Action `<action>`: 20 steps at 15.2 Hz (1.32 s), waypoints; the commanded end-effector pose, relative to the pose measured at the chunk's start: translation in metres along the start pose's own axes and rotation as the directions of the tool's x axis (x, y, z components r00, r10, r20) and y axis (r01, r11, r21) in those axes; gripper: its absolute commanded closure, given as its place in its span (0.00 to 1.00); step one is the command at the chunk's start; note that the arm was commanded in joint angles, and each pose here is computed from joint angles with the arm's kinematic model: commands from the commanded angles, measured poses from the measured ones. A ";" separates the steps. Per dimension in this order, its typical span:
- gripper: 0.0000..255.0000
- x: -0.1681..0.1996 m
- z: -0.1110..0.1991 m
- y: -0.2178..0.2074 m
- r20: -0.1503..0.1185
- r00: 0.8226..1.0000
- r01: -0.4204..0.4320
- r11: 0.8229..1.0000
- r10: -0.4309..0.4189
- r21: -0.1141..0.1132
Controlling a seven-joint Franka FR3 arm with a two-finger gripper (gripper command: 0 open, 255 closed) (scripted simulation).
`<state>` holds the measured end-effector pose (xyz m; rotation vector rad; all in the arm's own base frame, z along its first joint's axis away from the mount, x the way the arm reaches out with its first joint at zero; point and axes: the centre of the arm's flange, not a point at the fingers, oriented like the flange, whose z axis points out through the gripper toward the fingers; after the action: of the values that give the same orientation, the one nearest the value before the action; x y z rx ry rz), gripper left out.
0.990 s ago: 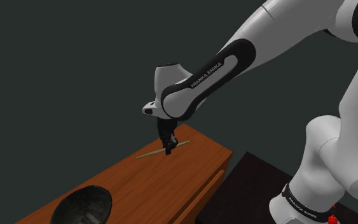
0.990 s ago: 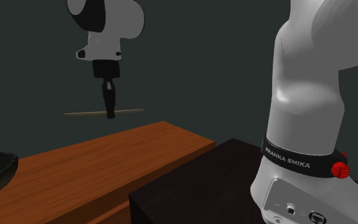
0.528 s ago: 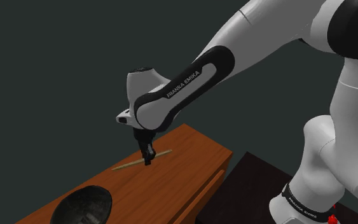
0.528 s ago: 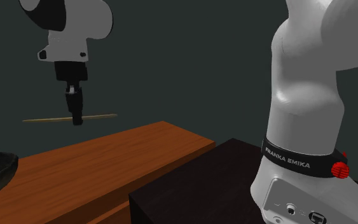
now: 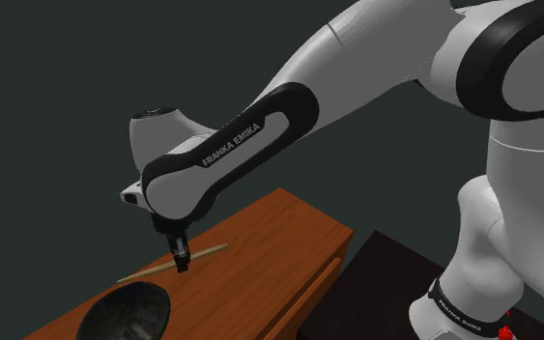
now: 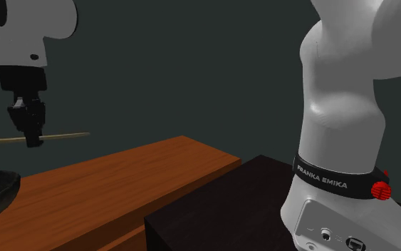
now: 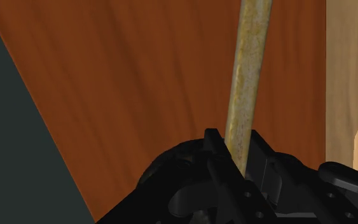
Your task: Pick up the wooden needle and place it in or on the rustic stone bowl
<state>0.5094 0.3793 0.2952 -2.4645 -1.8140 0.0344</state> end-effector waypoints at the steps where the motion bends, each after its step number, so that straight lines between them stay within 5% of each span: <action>1: 1.00 0.028 0.001 -0.002 0.000 1.000 -0.001 1.000 0.001 0.000; 9: 1.00 0.125 0.004 -0.014 0.000 1.000 -0.001 1.000 0.001 0.000; 20: 1.00 0.124 0.062 -0.009 0.000 1.000 -0.001 1.000 0.001 0.000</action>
<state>0.5340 0.5034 0.2434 -2.4652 -1.8131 0.0353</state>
